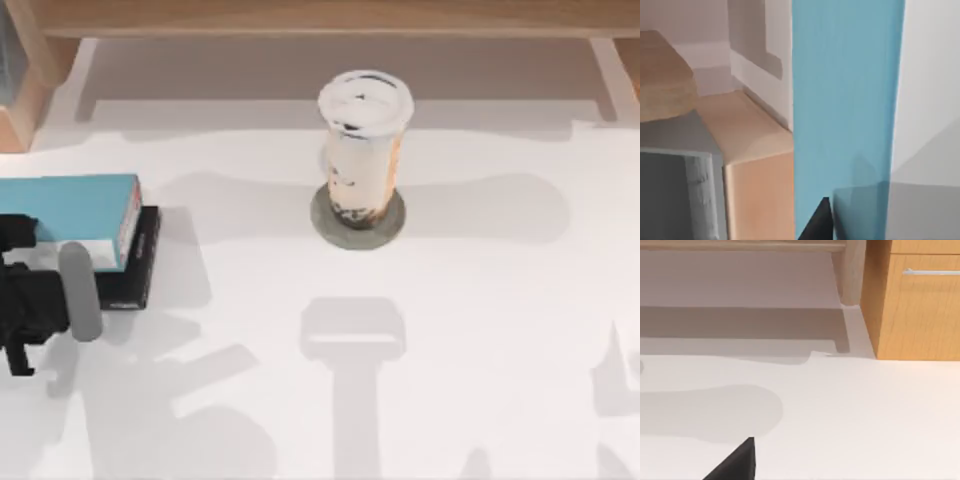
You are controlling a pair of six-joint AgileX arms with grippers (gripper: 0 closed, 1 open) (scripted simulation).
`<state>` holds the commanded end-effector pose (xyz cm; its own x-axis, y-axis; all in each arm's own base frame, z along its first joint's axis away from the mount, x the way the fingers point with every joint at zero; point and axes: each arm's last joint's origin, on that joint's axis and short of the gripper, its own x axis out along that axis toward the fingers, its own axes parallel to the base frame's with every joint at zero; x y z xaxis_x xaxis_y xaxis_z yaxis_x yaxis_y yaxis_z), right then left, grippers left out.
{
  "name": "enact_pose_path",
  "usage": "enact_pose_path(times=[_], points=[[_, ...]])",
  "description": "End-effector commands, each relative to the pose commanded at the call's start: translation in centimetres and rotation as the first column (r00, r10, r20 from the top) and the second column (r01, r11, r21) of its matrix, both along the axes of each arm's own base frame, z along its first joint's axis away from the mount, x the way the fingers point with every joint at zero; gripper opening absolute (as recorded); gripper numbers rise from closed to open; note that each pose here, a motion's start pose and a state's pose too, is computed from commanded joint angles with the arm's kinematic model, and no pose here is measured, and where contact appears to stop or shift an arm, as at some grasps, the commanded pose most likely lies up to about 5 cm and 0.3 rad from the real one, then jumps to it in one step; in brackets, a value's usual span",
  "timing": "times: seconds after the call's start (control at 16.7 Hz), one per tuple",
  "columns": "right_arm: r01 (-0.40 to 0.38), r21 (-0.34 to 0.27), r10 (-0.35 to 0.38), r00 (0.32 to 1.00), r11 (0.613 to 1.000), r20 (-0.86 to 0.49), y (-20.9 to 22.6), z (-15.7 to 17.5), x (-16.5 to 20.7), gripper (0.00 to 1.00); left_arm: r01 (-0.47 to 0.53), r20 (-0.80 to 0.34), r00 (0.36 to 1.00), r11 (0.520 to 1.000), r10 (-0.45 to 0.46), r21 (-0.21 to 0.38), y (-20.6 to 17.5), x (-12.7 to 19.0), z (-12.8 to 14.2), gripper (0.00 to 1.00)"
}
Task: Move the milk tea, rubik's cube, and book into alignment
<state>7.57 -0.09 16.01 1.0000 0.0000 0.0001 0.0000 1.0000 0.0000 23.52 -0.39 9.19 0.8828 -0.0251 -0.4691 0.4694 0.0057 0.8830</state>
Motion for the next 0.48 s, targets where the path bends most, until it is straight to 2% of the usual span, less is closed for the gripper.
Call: enact_pose_path(times=[0.12,0.48], points=[[0.0,0.0,0.0,1.0,1.0,0.0,0.0,0.0,0.0,1.0,0.017,-0.033,0.999,1.0,-0.017,0.013,-0.19,-0.26,-0.55,0.0],[0.0,0.0,0.0,1.0,1.0,0.0,0.0,0.0,0.0,1.0,0.014,-0.013,1.0,1.0,-0.013,0.016,-0.09,0.11,-0.24,0.0]])
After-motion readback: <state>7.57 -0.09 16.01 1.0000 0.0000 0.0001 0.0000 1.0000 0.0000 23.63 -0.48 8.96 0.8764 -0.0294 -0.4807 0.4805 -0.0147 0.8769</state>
